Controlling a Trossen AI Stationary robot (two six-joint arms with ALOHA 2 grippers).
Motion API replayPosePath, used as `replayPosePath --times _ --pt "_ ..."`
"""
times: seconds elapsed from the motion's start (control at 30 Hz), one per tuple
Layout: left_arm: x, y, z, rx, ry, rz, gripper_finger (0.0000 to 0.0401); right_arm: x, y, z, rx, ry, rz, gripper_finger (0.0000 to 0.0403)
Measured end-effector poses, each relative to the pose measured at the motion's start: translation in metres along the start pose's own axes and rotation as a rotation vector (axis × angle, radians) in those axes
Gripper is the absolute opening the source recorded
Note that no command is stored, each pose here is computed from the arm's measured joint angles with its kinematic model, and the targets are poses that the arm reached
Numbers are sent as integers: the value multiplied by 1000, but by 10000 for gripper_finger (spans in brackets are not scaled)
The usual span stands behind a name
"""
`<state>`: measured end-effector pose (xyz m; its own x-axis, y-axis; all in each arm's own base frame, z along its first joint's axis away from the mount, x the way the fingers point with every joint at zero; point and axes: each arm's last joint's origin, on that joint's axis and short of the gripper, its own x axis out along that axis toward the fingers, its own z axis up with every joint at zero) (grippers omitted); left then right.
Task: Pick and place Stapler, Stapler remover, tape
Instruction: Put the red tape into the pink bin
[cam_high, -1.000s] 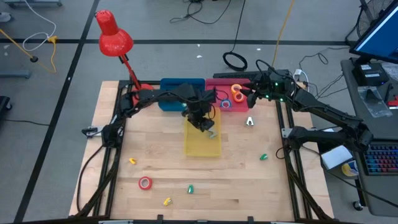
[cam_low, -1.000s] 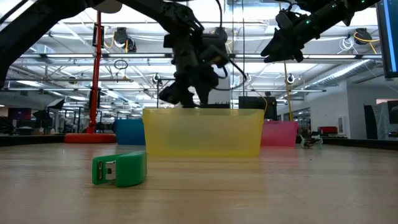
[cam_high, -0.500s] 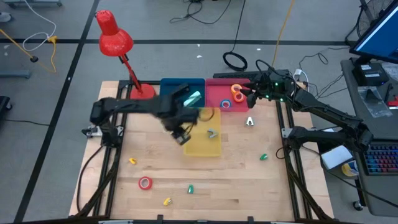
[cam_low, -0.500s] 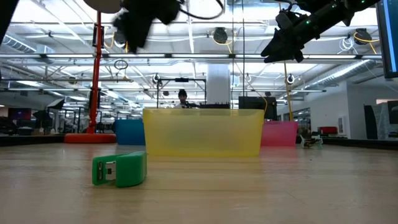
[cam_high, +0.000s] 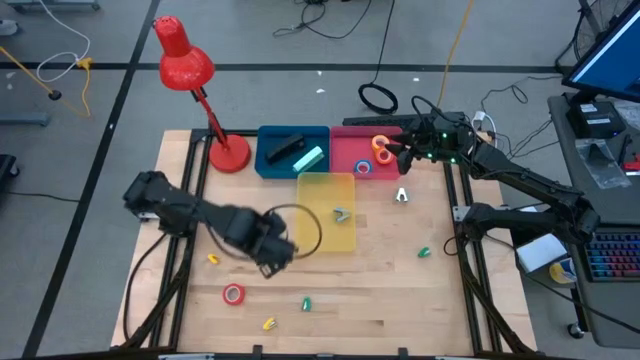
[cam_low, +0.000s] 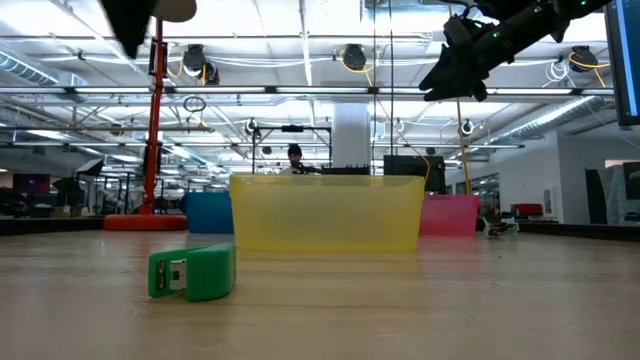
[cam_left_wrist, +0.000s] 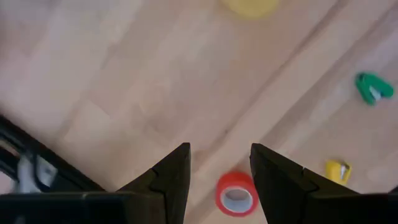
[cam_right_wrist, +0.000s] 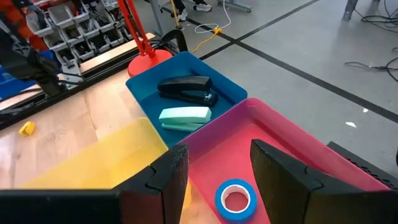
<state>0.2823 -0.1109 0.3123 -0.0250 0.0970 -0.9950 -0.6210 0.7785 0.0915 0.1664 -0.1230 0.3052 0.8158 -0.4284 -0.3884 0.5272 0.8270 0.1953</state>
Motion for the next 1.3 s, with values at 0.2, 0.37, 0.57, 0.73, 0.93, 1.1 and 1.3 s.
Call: replayPosePath --times 0.2,0.37,0.57,0.73,0.93,1.1,1.3 --pt "34 -15 -42 -55 140 57 166 0 0 -1 0 7 -1 164" --pt "60 -29 -73 -55 186 37 166 0 0 -3 3 33 -4 164" --pt "81 -35 -92 -83 217 8 166 0 0 -3 12 34 -5 164" --pt "92 -31 -100 -100 233 53 166 0 0 -3 13 34 -5 164" --pt "111 -24 -104 -107 287 90 166 0 0 -3 13 34 -5 164" --pt "126 -27 -105 -103 288 27 166 0 0 -3 13 34 -5 164" --pt "137 -21 -104 -127 306 45 166 0 0 -3 13 34 -4 164"
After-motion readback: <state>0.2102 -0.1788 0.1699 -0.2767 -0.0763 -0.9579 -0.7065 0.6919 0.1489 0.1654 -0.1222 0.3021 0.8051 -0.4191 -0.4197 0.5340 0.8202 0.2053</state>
